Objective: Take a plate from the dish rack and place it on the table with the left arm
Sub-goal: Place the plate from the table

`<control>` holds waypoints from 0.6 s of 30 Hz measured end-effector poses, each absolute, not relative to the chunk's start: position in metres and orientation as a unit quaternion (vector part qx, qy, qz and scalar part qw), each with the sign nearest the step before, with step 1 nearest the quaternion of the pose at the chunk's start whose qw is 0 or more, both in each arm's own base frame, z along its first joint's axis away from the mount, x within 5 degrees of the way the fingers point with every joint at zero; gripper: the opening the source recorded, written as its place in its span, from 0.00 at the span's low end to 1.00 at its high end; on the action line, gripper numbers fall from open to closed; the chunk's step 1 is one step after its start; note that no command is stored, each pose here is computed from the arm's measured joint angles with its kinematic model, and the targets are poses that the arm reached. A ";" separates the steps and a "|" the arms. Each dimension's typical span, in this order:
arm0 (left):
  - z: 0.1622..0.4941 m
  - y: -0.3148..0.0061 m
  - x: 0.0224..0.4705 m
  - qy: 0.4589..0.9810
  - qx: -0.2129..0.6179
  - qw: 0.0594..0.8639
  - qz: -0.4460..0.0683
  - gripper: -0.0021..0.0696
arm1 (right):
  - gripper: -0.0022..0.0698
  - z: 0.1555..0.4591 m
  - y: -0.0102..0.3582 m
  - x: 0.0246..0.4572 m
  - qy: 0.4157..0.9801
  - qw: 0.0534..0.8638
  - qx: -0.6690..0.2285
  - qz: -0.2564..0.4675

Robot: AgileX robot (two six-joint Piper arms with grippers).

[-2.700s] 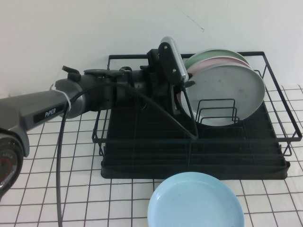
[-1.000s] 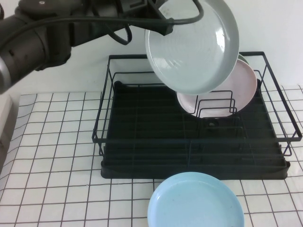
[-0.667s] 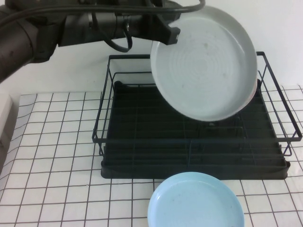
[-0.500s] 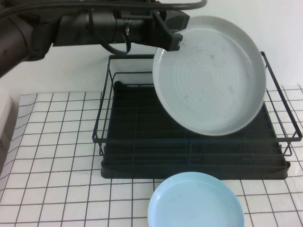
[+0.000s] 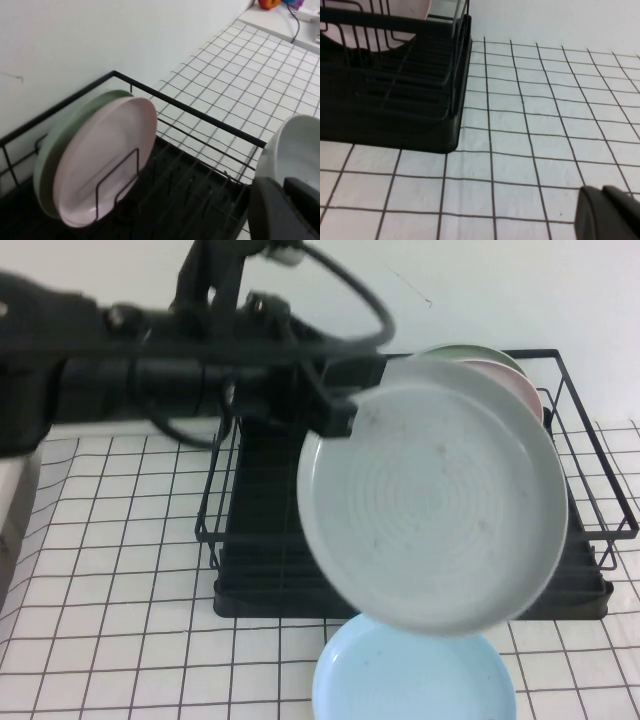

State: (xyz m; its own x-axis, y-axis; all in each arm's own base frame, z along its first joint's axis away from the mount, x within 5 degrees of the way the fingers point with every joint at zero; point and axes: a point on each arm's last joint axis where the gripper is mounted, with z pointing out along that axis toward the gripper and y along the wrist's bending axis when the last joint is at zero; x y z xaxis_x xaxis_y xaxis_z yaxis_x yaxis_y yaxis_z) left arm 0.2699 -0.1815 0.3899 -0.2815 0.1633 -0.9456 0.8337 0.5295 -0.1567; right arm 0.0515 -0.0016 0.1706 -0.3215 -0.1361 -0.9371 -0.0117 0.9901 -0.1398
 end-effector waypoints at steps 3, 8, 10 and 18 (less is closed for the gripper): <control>0.374 -0.175 0.253 0.721 0.339 0.488 -0.357 0.03 | 0.03 0.171 -0.002 0.051 0.811 0.581 -0.046 -0.054; 0.347 -0.163 0.231 0.716 0.306 0.507 -0.370 0.03 | 0.03 0.171 -0.002 0.051 0.811 0.581 -0.046 -0.054; 0.333 -0.159 0.225 0.716 0.305 0.513 -0.361 0.03 | 0.03 0.171 -0.002 0.051 0.811 0.581 -0.046 -0.054; 0.277 -0.147 0.211 0.762 0.306 0.474 -0.317 0.03 | 0.03 0.171 -0.002 0.051 0.811 0.581 -0.046 -0.054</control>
